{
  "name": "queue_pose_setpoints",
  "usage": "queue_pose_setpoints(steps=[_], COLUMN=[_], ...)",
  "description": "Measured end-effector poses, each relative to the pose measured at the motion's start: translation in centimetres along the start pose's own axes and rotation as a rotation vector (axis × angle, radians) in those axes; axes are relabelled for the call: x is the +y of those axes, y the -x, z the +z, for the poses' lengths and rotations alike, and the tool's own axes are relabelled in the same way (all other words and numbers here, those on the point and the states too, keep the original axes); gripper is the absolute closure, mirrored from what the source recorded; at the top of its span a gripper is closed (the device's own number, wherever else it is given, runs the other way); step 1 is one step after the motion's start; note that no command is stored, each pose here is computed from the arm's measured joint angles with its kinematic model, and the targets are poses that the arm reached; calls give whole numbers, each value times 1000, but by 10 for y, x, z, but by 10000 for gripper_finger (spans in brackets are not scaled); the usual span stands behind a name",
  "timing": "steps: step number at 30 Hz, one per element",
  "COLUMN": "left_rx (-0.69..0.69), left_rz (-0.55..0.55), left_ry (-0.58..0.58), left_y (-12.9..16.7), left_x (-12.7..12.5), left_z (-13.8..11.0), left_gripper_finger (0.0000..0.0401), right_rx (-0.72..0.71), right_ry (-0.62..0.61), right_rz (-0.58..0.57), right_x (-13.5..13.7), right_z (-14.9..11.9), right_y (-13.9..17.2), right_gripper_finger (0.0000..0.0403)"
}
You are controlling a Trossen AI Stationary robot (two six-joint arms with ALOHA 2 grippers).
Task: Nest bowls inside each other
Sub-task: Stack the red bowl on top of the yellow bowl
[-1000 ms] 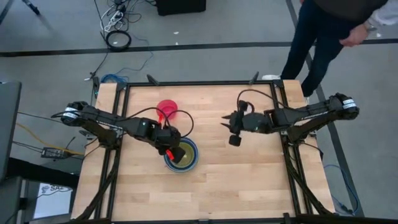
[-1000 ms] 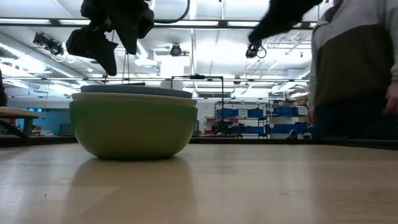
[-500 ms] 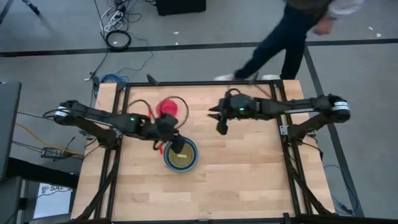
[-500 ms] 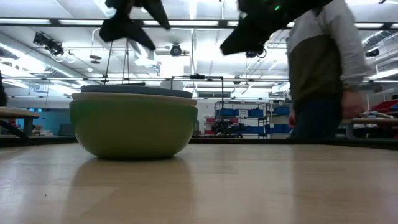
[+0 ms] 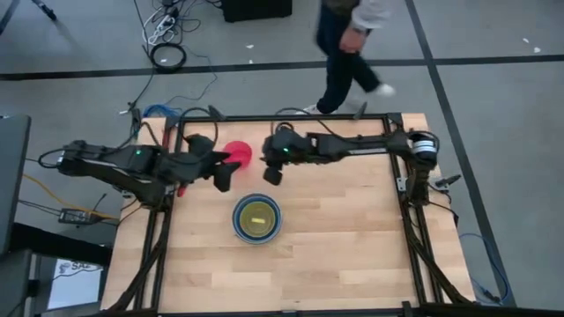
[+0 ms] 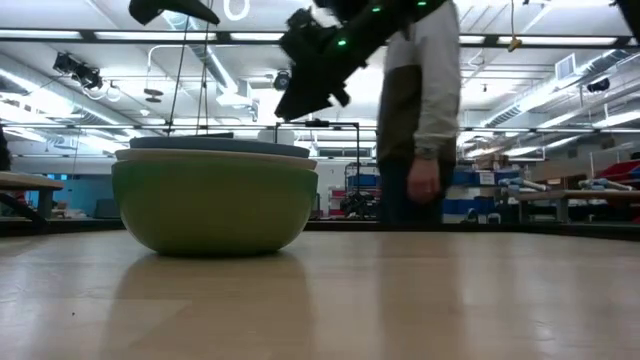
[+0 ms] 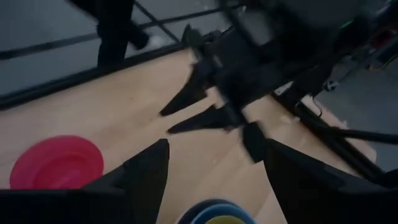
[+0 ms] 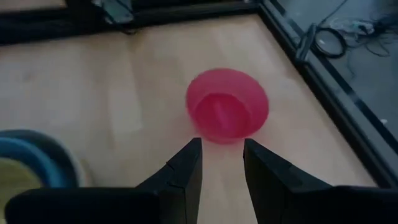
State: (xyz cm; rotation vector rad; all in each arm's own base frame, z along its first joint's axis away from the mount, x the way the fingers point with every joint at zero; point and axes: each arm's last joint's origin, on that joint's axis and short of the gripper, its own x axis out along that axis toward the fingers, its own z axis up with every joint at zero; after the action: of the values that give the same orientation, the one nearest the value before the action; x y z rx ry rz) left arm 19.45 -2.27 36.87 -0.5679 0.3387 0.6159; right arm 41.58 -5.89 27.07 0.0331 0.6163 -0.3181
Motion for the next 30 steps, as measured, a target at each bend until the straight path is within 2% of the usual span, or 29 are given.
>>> queue_pose_setpoints(steps=[5,8,16,18,20,27,30], left_rx=[-19,-20,-9,-5,4,35,36], left_rz=[-17,-17,-6,0,9,41,42], left_ry=[4,-35,-83,-88,-97,-127,-128], left_y=[9,10,7,7,6,6,6], left_x=[5,6,5,6,6,10,10], left_z=[5,5,3,2,1,-2,-2], left_gripper_finger=[135,135,135,135,135,135,135], right_rx=[73,132,230,238,231,214,234], right_ry=[6,-37,-196,-210,-196,-158,-195], right_rz=[-39,-22,327,351,315,48,11], right_x=[-9,-19,-37,-37,-38,-53,-62], right_z=[22,27,31,30,31,30,28], right_y=[-30,-51,-96,-104,-109,-114,-114], right_gripper_finger=[298,298,282,269,255,205,190])
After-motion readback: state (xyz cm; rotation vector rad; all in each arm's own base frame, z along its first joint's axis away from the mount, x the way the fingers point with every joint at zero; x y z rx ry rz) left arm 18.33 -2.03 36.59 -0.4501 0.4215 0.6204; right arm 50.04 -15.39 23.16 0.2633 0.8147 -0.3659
